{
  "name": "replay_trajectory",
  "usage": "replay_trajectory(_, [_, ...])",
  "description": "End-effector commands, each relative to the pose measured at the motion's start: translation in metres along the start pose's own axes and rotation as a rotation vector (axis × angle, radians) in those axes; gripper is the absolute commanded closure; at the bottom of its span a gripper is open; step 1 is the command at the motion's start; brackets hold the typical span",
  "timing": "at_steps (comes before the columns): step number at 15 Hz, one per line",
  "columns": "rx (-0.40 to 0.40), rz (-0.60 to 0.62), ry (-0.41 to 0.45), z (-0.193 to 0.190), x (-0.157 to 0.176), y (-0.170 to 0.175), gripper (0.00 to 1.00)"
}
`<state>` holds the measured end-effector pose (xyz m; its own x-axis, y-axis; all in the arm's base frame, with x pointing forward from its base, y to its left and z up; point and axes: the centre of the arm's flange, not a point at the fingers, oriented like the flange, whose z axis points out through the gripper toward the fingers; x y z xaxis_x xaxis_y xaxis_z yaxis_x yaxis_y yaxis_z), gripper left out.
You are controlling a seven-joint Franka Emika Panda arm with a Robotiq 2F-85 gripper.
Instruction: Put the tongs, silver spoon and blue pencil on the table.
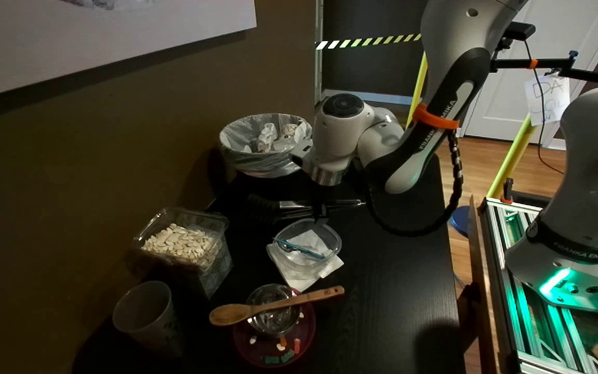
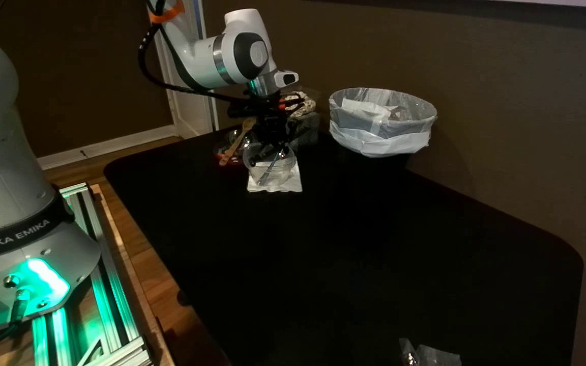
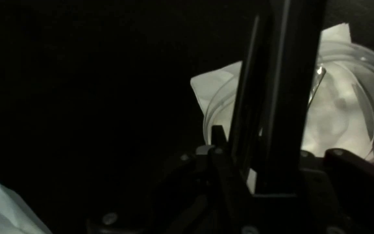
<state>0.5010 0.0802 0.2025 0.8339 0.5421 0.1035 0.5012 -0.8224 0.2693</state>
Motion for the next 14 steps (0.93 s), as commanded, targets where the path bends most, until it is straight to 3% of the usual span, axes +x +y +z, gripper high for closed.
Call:
replay_trajectory(1, [0.015, 0.016, 0.003, -0.020, -0.039, -0.018, 0.95])
replay_trajectory(7, [0.036, 0.207, 0.043, -0.026, -0.102, -0.029, 0.95])
replay_trajectory(14, [-0.064, 0.507, -0.105, 0.002, -0.149, -0.006, 0.95])
